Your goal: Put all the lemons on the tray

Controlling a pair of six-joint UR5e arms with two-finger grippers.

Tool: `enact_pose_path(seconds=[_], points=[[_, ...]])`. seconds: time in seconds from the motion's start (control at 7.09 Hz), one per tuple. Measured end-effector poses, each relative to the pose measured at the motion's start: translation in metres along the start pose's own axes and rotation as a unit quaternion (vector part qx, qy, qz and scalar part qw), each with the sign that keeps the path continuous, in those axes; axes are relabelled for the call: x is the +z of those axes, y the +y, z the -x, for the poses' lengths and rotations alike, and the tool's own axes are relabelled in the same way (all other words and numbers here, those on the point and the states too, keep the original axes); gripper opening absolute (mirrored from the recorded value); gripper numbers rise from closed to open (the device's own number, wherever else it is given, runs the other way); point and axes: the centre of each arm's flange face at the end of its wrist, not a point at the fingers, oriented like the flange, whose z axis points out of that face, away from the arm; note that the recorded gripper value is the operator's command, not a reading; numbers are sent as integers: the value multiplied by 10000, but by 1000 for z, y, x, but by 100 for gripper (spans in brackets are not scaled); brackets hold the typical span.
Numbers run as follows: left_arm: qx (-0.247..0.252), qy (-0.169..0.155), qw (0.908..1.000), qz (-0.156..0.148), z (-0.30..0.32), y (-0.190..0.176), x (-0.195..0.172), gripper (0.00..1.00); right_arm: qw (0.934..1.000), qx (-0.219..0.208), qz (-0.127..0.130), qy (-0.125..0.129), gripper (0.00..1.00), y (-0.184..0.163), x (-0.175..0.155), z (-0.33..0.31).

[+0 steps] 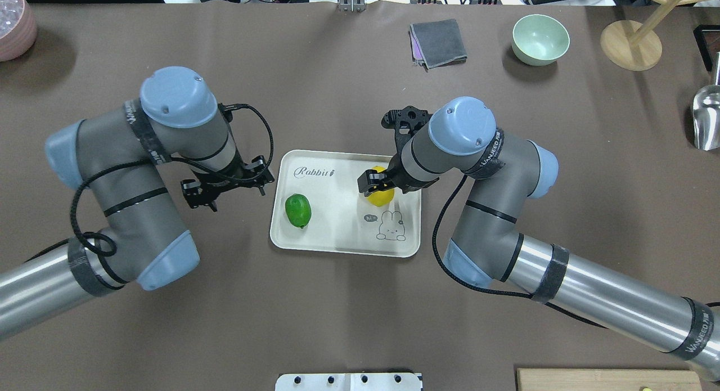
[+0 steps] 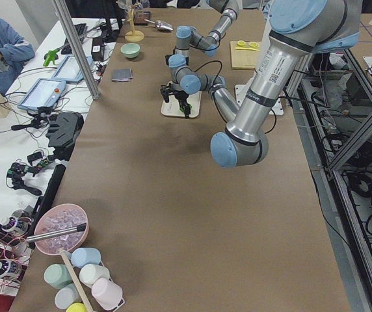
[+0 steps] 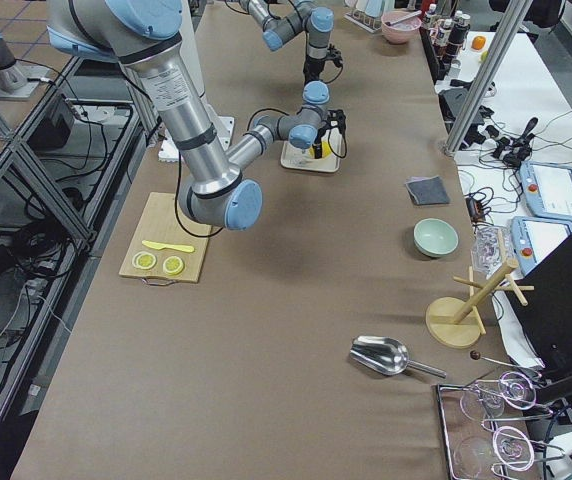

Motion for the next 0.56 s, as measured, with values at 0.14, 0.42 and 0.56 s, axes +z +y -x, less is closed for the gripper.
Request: enact_pose_path(seconds=[0.14, 0.42, 0.56], points=[[211, -95, 9997, 21, 44, -21, -1, 98, 10000, 6, 2, 7, 100, 0, 0, 1], [575, -227, 9981, -73, 140, -66, 2, 98, 9999, 89, -93, 68, 100, -20, -19, -15], [730, -199, 9971, -79, 192, -80, 10, 98, 9995, 226, -172, 143, 100, -43, -46, -32]])
